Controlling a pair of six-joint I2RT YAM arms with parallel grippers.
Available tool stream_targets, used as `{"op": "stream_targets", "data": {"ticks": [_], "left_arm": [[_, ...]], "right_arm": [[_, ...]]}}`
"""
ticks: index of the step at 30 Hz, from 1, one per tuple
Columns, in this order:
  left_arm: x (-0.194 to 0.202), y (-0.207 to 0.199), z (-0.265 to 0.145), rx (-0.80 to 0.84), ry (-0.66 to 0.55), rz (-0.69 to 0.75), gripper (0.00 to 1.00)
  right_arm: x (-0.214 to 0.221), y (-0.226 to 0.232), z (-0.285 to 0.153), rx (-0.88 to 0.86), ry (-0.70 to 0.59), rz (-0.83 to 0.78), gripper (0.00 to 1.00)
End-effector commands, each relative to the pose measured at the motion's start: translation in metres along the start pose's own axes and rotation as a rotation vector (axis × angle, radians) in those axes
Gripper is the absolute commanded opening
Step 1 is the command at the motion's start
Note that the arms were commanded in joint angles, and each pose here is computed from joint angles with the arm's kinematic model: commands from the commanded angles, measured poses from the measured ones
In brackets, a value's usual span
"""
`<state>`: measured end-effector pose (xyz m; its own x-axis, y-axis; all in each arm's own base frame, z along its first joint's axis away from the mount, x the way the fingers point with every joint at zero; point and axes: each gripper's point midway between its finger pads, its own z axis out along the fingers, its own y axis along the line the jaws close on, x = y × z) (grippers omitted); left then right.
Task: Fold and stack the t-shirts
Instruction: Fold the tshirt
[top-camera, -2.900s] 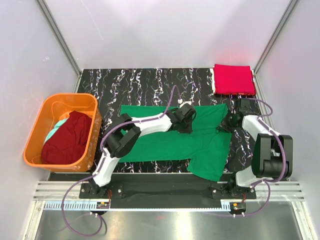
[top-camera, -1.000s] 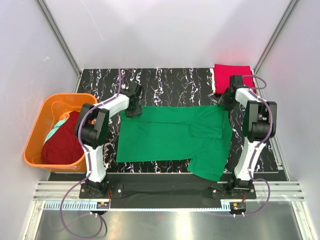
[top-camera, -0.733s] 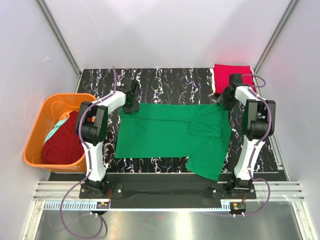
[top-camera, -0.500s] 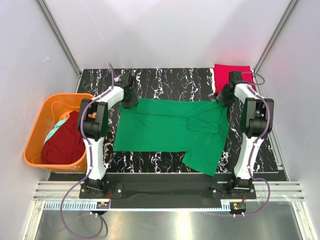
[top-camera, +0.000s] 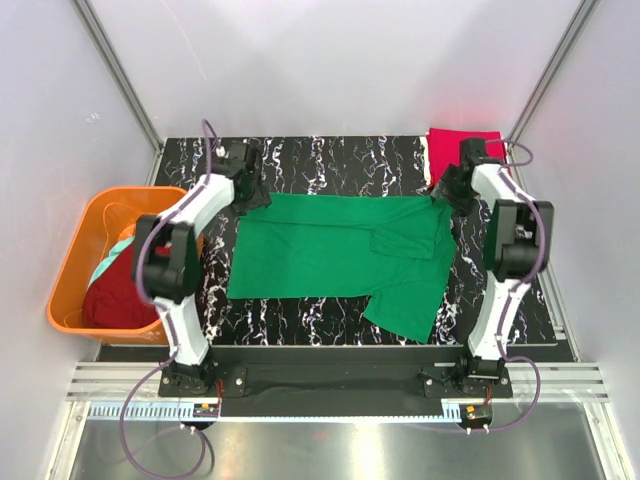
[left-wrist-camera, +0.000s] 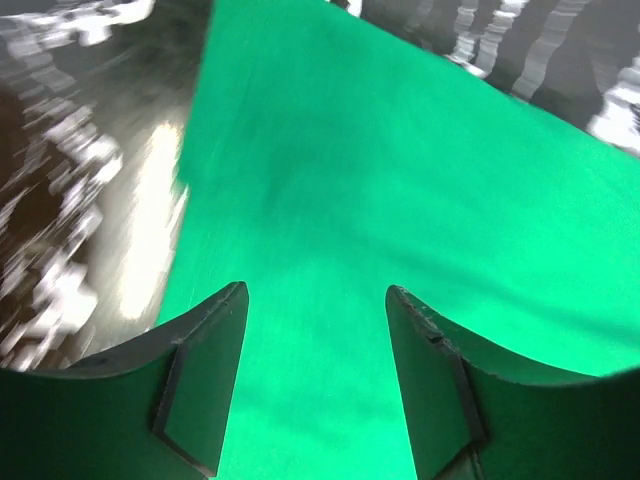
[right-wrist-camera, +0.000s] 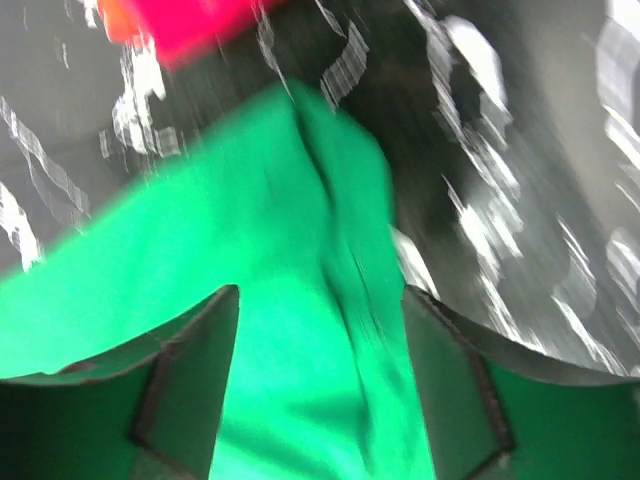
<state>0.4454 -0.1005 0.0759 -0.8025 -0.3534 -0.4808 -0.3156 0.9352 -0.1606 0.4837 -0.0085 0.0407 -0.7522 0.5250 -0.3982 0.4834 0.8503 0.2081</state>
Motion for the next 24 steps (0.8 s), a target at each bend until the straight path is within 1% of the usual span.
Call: {"op": "stream_targets", "data": {"ticks": [1, 2, 3, 4, 5, 6, 7, 8, 9, 10, 11, 12, 13, 14, 15, 17, 18, 21, 24], "left_arm": [[-0.026, -0.010, -0.086, 0.070, -0.185, 0.003, 0.64], [-0.007, -0.009, -0.087, 0.063, -0.163, 0.009, 0.64], [0.003, -0.004, -0.094, 0.057, -0.162, 0.007, 0.63], [0.008, -0.002, -0.111, 0.079, -0.187, -0.007, 0.59], [0.036, 0.008, -0.106, 0.056, -0.145, -0.024, 0.58], [0.047, 0.018, -0.107, 0.022, -0.145, -0.031, 0.56], [0.053, 0.022, -0.120, 0.036, -0.171, -0.048, 0.56], [0.068, 0.030, -0.117, 0.019, -0.155, -0.070, 0.54], [0.092, 0.049, -0.108, -0.034, -0.108, -0.082, 0.53], [0.104, 0.059, -0.107, -0.055, -0.092, -0.102, 0.52], [0.109, 0.063, -0.110, -0.053, -0.098, -0.137, 0.50], [0.125, 0.082, -0.106, -0.113, -0.083, -0.140, 0.49], [0.129, 0.090, -0.106, -0.134, -0.088, -0.153, 0.49], [0.133, 0.094, -0.106, -0.143, -0.093, -0.168, 0.49], [0.134, 0.101, -0.108, -0.158, -0.110, -0.178, 0.49], [0.142, 0.109, -0.107, -0.182, -0.108, -0.205, 0.49], [0.143, 0.109, -0.107, -0.177, -0.114, -0.213, 0.50], [0.149, 0.110, -0.100, -0.165, -0.097, -0.232, 0.50], [0.149, 0.113, -0.095, -0.181, -0.097, -0.234, 0.49]], "right_arm": [[-0.015, -0.012, -0.092, 0.049, -0.137, -0.058, 0.75], [-0.017, -0.012, -0.118, 0.030, -0.176, -0.057, 0.78], [0.004, -0.016, -0.121, 0.013, -0.129, -0.058, 0.79], [0.014, -0.014, -0.128, -0.013, -0.113, -0.053, 0.79], [0.021, -0.009, -0.149, -0.065, -0.129, -0.025, 0.79], [0.052, -0.011, -0.146, -0.101, -0.050, -0.013, 0.79], [0.068, -0.009, -0.151, -0.137, -0.019, 0.000, 0.78], [0.082, -0.003, -0.167, -0.192, -0.011, 0.029, 0.78], [0.115, -0.011, -0.162, -0.193, 0.080, 0.050, 0.76], [0.130, -0.013, -0.164, -0.197, 0.107, 0.055, 0.76], [0.140, -0.016, -0.174, -0.212, 0.106, 0.073, 0.75], [0.165, -0.027, -0.171, -0.161, 0.158, 0.067, 0.74], [0.175, -0.032, -0.173, -0.140, 0.161, 0.064, 0.71], [0.181, -0.036, -0.179, -0.131, 0.144, 0.075, 0.70], [0.200, -0.048, -0.175, -0.086, 0.179, 0.076, 0.70], [0.217, -0.053, -0.176, -0.083, 0.209, 0.104, 0.68], [0.233, -0.059, -0.173, -0.067, 0.252, 0.111, 0.68], [0.256, -0.065, -0.167, -0.061, 0.301, 0.138, 0.67], [0.261, -0.081, -0.161, 0.023, 0.294, 0.127, 0.66]]}}
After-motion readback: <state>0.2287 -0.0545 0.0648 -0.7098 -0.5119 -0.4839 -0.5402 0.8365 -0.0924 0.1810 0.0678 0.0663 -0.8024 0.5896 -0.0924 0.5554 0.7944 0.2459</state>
